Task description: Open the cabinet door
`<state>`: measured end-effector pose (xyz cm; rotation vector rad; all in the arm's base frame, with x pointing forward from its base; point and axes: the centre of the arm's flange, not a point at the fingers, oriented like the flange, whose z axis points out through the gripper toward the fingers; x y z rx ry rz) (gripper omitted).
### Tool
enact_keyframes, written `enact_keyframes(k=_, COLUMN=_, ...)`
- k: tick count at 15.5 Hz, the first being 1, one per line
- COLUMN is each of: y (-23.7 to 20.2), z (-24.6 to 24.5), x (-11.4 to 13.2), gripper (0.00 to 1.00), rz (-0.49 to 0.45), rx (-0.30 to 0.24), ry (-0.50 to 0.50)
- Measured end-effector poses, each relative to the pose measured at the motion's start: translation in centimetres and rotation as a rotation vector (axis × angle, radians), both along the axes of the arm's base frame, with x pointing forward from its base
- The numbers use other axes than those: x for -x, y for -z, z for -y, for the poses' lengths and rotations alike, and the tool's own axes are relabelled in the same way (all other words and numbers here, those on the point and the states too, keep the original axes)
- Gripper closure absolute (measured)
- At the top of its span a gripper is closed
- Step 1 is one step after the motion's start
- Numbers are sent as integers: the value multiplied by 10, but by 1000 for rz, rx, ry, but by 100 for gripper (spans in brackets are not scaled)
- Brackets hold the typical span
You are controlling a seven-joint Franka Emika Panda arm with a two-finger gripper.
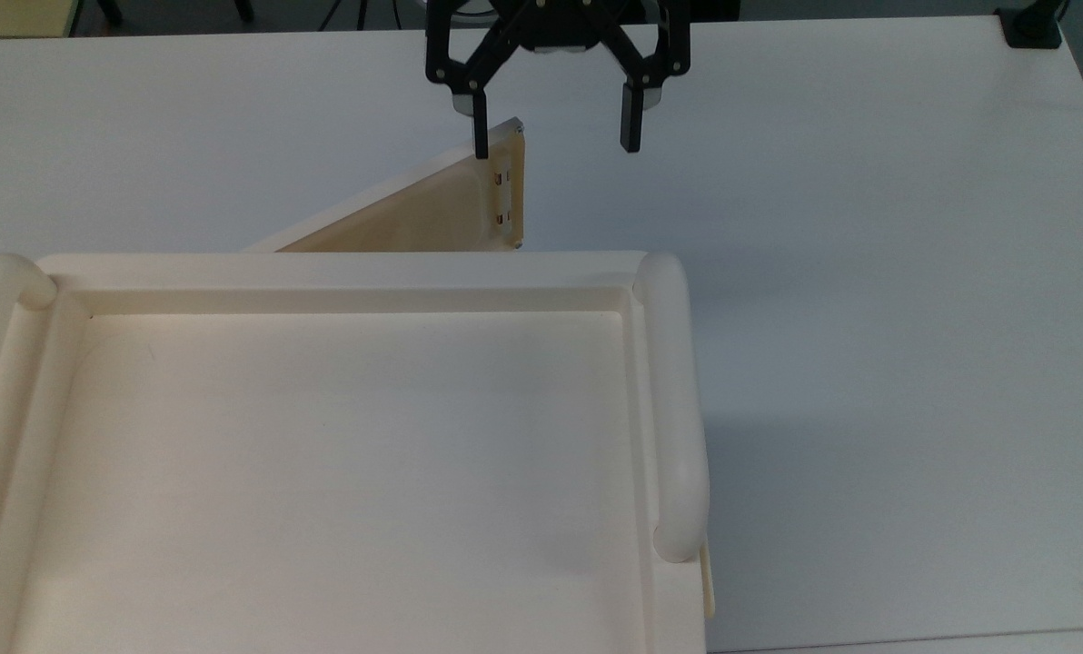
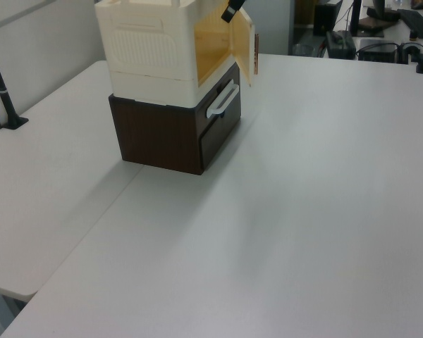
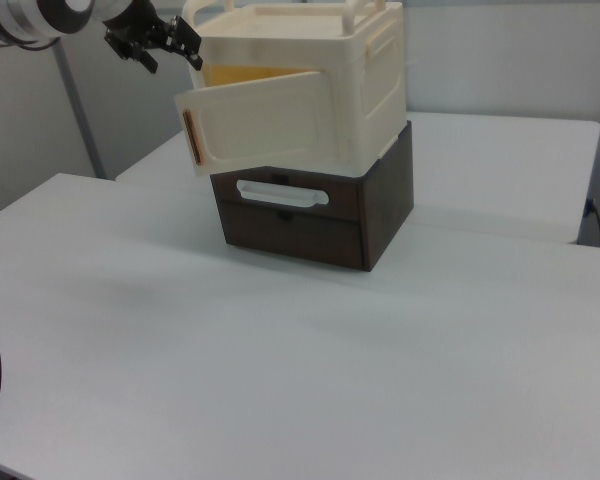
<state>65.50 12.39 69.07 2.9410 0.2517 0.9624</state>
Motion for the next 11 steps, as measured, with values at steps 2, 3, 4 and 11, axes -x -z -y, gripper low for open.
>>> enact_keyframes(k=2, y=9, z=-1, x=-4, gripper=0, rz=-15, rx=4, ry=0)
enact_keyframes(k=3, y=14, z=-1, x=-5, gripper=0, rz=-29, rx=7, ry=1)
enact_keyframes(k=4, y=20, z=0, x=-5, gripper=0, rz=-51, rx=11, ry=5)
enact_keyframes(k=11, y=39, z=65, x=6, gripper=0, rz=-275, rx=78, ry=68)
